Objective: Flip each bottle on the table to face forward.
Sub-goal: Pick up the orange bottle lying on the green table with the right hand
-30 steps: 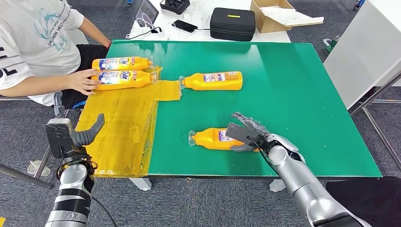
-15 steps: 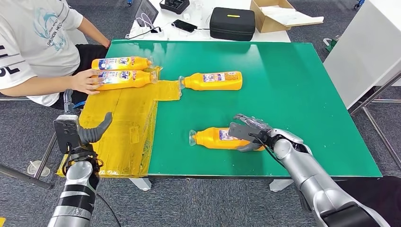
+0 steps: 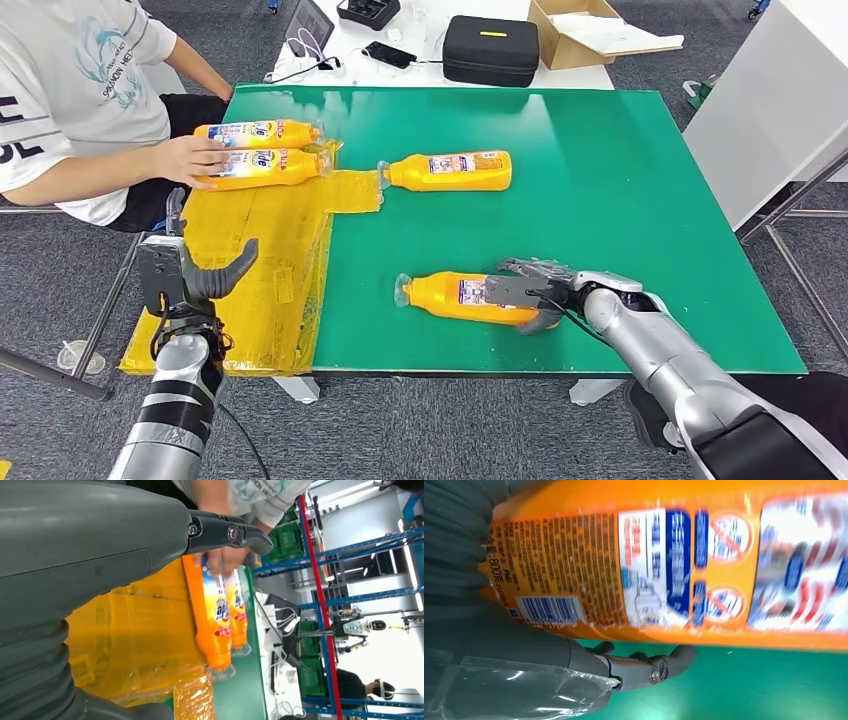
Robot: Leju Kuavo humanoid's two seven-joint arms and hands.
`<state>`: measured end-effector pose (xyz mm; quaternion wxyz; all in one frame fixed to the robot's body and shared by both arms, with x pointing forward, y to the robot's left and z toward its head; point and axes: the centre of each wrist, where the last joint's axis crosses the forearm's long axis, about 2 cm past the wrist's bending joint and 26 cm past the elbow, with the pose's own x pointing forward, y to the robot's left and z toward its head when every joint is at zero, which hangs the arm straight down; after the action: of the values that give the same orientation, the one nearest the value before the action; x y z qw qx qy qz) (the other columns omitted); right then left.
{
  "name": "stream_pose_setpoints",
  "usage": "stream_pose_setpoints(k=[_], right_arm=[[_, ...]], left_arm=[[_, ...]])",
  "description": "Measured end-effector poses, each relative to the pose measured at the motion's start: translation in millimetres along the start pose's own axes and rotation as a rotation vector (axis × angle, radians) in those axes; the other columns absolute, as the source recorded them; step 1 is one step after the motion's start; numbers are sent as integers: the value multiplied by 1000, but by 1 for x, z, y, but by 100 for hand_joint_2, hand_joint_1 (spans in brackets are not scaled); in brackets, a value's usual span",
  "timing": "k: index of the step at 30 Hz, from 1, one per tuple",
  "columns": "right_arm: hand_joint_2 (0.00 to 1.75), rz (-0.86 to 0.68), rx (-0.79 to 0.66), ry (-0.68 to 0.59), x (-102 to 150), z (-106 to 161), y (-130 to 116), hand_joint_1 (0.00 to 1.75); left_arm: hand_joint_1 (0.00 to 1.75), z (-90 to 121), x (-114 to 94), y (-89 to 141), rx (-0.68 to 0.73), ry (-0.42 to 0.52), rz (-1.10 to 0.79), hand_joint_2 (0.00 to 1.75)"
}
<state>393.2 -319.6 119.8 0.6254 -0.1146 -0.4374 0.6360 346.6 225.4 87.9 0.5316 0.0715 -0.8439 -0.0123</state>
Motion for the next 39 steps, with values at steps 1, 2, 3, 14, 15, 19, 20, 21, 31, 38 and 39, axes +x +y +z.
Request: stream_pose_setpoints(k=[1, 2, 3, 14, 15, 19, 20, 21, 31, 38, 39], right_arm=[[175, 8, 7, 3, 0, -1, 0, 173], [175, 13, 12, 4, 1, -2, 1, 175], [175, 16, 16, 3, 1, -2, 1, 175], [175, -2, 4, -23, -1, -4, 6, 175], [175, -15, -25, -34, -1, -4, 7, 175], [175, -88, -282, -112, 8, -6, 38, 175], [175, -105, -359, -142, 15, -7, 49, 175], [175, -124, -432, -175, 25, -7, 59, 175], [175, -287, -1036, -376, 84, 14, 85, 175], [175, -378, -1416, -383, 95, 37, 89, 175], [175, -392, -1429, -380, 95, 38, 91, 175]], left_arm=[[0, 0, 0, -1, -2, 4, 3, 175], [0, 0, -1, -2, -4, 7, 5, 175], [0, 0, -1, -3, -6, 10, 8, 175], [0, 1, -4, -8, -16, 35, 32, 175], [0, 1, -4, -9, -17, 36, 35, 175], [0, 7, -5, -9, -28, 53, 73, 175], [0, 10, -5, -9, -31, 63, 92, 175], [0, 13, -4, -10, -32, 72, 114, 175], [0, 27, 6, -14, -28, 125, 331, 175], [0, 28, 21, -27, -81, 150, 563, 175], [0, 28, 23, -29, -94, 150, 590, 175]])
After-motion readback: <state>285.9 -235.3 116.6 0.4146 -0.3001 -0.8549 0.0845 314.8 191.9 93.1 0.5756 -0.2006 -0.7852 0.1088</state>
